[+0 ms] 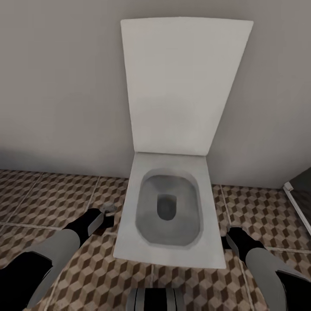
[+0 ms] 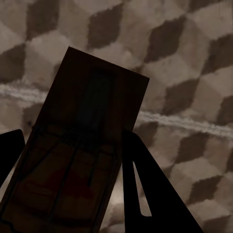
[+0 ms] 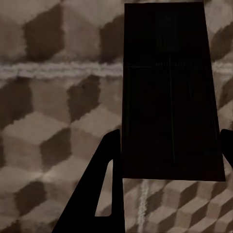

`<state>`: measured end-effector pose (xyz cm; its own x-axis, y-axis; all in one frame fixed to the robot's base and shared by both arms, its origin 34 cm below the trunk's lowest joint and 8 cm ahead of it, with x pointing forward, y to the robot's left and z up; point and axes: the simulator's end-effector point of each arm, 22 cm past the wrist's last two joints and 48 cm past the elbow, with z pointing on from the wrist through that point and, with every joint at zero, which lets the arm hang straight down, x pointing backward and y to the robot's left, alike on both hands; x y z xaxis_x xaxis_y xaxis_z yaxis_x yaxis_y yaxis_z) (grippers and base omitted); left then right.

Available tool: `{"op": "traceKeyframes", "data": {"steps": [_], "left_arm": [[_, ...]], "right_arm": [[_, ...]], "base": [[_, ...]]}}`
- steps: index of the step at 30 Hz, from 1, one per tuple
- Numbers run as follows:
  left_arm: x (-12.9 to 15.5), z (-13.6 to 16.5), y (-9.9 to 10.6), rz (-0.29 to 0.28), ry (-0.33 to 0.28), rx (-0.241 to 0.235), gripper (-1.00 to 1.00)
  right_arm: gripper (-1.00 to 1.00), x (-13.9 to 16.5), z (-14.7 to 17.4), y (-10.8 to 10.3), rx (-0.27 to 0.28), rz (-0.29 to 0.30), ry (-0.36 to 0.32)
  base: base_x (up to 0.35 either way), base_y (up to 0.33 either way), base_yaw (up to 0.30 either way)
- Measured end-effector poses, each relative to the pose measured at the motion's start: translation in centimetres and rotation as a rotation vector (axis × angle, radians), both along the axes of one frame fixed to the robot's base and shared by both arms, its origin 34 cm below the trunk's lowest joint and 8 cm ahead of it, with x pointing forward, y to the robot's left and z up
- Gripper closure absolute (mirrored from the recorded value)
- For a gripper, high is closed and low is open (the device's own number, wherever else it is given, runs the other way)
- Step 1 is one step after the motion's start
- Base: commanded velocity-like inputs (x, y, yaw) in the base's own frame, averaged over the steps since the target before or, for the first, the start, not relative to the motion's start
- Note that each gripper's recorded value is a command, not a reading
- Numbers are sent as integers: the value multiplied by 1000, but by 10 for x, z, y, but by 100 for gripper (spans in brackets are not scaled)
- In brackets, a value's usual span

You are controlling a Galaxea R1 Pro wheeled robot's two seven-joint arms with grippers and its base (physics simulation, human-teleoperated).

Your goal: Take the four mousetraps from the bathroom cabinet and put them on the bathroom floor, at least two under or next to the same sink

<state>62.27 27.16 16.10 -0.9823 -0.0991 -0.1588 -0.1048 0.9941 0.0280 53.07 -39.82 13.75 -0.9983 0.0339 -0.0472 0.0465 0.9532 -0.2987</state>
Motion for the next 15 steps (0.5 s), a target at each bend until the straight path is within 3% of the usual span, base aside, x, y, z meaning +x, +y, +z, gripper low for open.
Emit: {"op": "traceKeyframes", "data": {"steps": [15], "left_arm": [[-13,-23,-1,2,37,-3,100]], "right_arm": [[100,-13,-19,-1,-1,3,32]], "base": [[0,0,0]]}}
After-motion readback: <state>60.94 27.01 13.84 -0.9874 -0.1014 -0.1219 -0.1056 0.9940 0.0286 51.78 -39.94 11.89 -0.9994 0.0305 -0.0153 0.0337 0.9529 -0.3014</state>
